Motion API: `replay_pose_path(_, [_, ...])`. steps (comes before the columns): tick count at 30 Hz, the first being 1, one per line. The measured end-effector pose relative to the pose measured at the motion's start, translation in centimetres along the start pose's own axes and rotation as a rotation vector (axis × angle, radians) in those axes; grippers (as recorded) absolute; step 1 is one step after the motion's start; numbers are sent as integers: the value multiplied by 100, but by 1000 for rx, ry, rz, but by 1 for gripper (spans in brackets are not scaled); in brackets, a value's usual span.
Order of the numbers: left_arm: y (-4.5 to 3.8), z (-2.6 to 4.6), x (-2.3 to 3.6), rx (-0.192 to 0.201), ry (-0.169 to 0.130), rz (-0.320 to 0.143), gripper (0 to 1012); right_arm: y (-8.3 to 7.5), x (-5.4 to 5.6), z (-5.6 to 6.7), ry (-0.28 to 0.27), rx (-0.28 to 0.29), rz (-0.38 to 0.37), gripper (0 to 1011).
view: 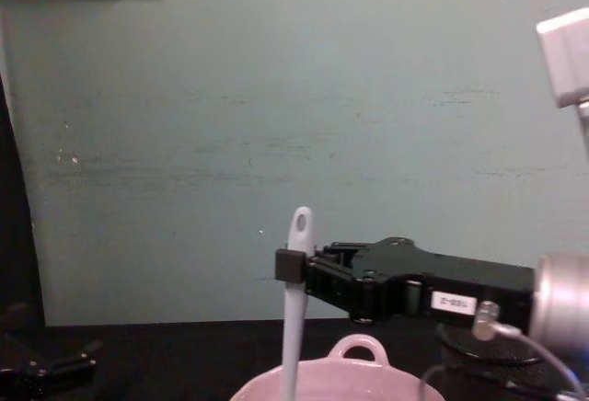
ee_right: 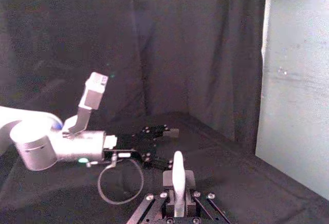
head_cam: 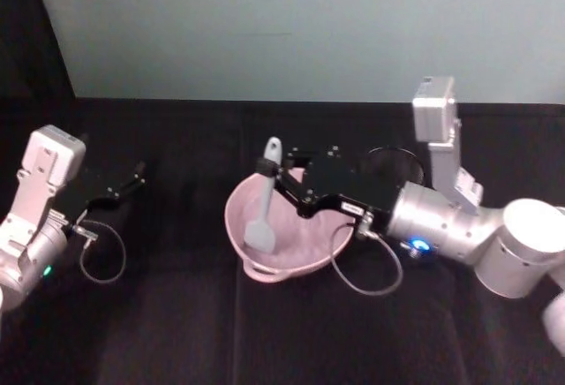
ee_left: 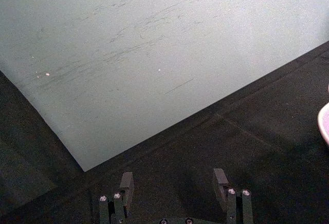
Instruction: Use the one hand to pick up the spoon and stir the clear water in the bowl.
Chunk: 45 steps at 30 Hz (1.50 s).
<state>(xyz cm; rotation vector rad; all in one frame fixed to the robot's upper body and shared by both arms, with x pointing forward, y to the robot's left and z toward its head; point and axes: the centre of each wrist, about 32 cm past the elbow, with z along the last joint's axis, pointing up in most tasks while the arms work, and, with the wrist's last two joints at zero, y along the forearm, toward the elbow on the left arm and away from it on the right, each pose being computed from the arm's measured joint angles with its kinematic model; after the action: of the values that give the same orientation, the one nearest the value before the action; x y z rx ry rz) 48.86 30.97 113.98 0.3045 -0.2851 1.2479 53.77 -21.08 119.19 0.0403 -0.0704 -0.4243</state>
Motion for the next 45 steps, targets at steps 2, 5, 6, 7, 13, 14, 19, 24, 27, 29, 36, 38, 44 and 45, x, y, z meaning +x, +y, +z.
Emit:
replay_pose_path(2, [0,0,0,0,0,0,1011,74,41,-33,-7,5,-6,114])
replay_pose_path(5, [0,0,0,0,0,0,1011,150,105,-71,-32,12,-30,114])
replay_pose_path(6, [0,0,0,0,0,0,1011,179,139,-87,-47,14,-49,116])
replay_pose_path(7, [0,0,0,0,0,0,1011,179,139,-87,-47,14,-49,116])
replay_pose_path(13, [0,0,0,0,0,0,1011,162,320,-101,-115,-4,-158,114])
replay_pose_path(14, [0,0,0,0,0,0,1011,146,333,-98,-123,-8,-166,114])
replay_pose_path(19, [0,0,0,0,0,0,1011,-45,385,-34,-160,-31,-204,114])
replay_pose_path(24, [0,0,0,0,0,0,1011,-245,300,47,-155,-34,-203,114])
replay_pose_path(27, [0,0,0,0,0,0,1011,-347,200,88,-130,-25,-181,114])
replay_pose_path(29, [0,0,0,0,0,0,1011,-394,111,98,-100,-19,-159,116])
replay_pose_path(36, [0,0,0,0,0,0,1011,-378,-94,74,-19,-4,-94,116])
replay_pose_path(38, [0,0,0,0,0,0,1011,-314,-146,45,2,-2,-74,114])
replay_pose_path(44, [0,0,0,0,0,0,1011,-55,-173,-55,17,13,-69,116])
replay_pose_path(45, [0,0,0,0,0,0,1011,2,-162,-79,10,16,-75,116])
